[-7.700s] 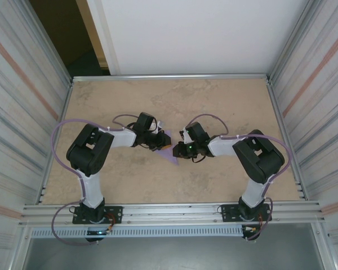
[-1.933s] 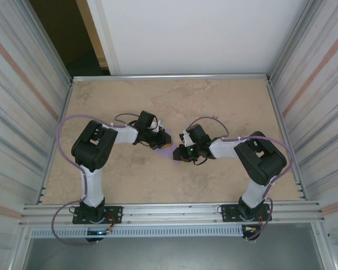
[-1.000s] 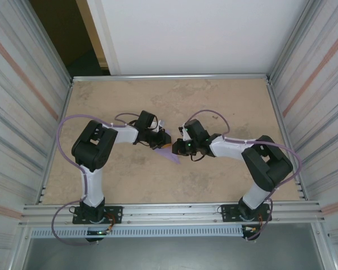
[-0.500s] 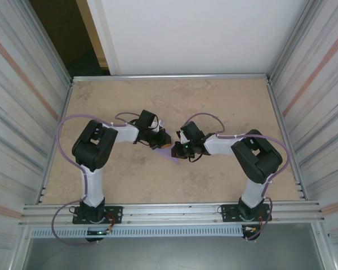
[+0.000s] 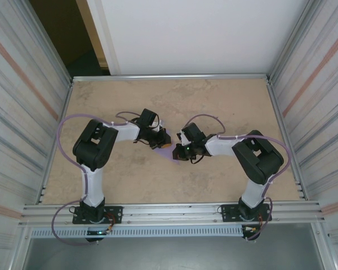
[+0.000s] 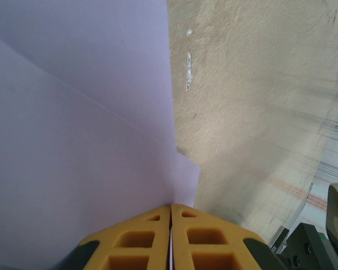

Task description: Fold a paper plane with a square sheet of paper (pick it up from the middle)

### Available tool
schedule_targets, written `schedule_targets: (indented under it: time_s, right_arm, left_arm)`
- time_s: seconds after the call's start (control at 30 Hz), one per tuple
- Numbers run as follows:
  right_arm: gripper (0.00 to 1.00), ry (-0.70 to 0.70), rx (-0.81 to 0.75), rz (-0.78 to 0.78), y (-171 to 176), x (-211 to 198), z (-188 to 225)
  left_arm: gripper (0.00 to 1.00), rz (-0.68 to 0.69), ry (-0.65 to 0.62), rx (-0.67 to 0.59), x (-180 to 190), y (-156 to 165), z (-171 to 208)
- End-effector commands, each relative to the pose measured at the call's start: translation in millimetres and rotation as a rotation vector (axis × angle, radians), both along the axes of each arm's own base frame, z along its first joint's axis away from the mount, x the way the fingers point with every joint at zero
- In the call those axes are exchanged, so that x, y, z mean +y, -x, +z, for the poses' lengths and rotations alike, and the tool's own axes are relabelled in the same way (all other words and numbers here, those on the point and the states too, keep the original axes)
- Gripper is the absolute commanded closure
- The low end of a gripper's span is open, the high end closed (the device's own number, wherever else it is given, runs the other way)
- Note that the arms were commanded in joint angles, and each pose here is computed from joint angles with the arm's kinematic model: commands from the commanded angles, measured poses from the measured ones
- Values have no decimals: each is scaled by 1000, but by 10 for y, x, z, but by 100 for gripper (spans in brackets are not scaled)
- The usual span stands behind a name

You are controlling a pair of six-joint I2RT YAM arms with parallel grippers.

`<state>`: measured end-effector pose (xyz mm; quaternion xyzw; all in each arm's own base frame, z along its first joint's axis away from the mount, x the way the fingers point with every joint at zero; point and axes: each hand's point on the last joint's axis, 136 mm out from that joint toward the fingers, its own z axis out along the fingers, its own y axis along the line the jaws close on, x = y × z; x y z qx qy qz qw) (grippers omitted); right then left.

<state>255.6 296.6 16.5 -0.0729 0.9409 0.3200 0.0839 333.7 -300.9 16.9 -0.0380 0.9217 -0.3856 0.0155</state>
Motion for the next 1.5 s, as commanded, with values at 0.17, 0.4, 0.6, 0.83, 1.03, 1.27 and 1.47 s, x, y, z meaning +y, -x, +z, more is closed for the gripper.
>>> schedule_targets:
  time_s: [0.17,0.4,0.6,0.83,1.03,1.27,1.47]
  right_arm:
    - [96,80,108,64,485,-314,-132]
    - [96,106,113,44,650,-525,-101]
    - [95,8,-32,-4,353,-381,328]
    - [95,-25,-75,-34,0,-51,412]
    - [97,-4,-46,-40,-150,70,243]
    - [98,68,19,-46,-94,-41,-34]
    - [98,139,84,-60,39,-227,-249]
  left_arm:
    - [91,88,-252,184,486,232,-615]
    - [91,82,-258,211,484,265,-700]
    - [91,79,-240,206,454,247,-655]
    - [91,79,-216,207,404,239,-607]
    - [91,77,-200,210,366,243,-570]
    - [90,61,-147,174,270,158,-376]
    - [88,-8,-13,15,56,-47,145]
